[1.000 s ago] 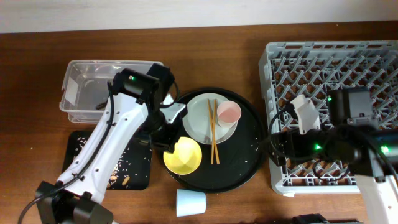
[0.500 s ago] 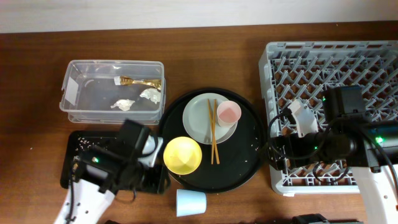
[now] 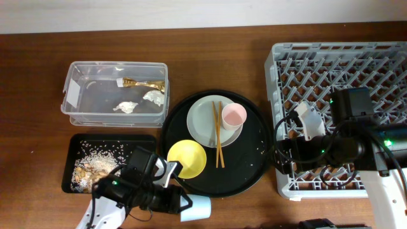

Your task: Sort waste into correct bins and load items into the dishwasher rack

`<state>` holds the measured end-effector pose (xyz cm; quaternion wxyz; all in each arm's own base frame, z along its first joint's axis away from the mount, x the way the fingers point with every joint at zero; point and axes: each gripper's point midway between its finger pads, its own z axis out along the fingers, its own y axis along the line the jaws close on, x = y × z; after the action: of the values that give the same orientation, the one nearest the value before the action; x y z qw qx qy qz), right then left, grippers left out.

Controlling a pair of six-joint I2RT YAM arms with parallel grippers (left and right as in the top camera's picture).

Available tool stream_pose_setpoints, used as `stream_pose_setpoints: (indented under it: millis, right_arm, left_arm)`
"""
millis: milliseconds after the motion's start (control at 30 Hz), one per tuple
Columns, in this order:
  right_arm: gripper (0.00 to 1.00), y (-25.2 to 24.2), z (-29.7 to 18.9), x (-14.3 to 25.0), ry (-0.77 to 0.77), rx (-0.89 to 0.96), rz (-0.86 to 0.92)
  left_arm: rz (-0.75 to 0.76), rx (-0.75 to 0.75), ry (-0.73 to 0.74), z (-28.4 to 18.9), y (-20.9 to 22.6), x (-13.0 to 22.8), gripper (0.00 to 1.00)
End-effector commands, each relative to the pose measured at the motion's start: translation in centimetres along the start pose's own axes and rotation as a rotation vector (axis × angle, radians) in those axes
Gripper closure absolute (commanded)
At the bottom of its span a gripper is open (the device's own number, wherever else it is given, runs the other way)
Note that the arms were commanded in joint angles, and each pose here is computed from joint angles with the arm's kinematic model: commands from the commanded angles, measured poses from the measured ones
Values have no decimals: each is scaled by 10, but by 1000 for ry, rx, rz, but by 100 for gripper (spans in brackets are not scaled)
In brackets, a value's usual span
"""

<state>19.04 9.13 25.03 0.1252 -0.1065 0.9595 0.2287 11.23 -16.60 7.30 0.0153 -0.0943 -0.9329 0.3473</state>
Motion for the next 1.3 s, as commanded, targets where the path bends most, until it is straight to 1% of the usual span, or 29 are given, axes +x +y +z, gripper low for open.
stream_pose_setpoints:
  millis: [0, 233, 367, 400, 433, 467, 500, 533, 800, 867, 933, 1033, 1100, 1167, 1200, 1267]
  right_arm:
    - [1, 0, -2, -1, -6, 10, -15]
    - [2, 0, -2, -1, -6, 10, -15]
    - [2, -1, -2, -1, -6, 10, -15]
    - [1, -1, -2, -1, -6, 10, -15]
    - [2, -1, -2, -1, -6, 10, -15]
    - [2, -1, -2, -1, -6, 10, -15]
    - [2, -1, -2, -1, -6, 10, -15]
    - [2, -1, -2, -1, -6, 10, -15]
    - [2, -1, -2, -1, -6, 10, -15]
    - [1, 0, -2, -1, -6, 10, -14]
    - [2, 0, -3, -1, -6, 10, -15]
    - [2, 0, -3, -1, -6, 9, -14]
    - [2, 1, -3, -1, -7, 4, -15]
    - [2, 8, -3, -2, -13, -37, -17]
    - [2, 14, -3, -3, -19, -72, -38]
    - [2, 38, -7, -6, -45, -214, -118]
  left_arm:
    - [4, 62, 10, 9, -1, 7, 52]
    - [4, 67, -7, 19, 8, 7, 54]
    - [12, 71, -19, 20, 8, 5, 61]
    - [13, 71, -20, 20, 8, 5, 65]
    - [14, 71, -21, 20, 8, 5, 74]
    - [14, 71, -21, 20, 8, 5, 87]
    - [14, 71, -21, 20, 8, 5, 98]
    - [13, 71, -21, 20, 8, 5, 100]
    - [-3, 72, -17, 20, 8, 6, 100]
    - [-4, 137, -3, 19, -3, 8, 100]
    - [28, 248, 5, 14, -24, 8, 100]
    - [142, 464, -22, -7, -68, -1, 99]
    - [204, 560, -55, -24, -93, -11, 99]
    - [287, 629, -123, -47, -119, -27, 100]
    - [337, 659, -181, -62, -136, -40, 100]
    - [430, 713, -283, -88, -162, -59, 100]
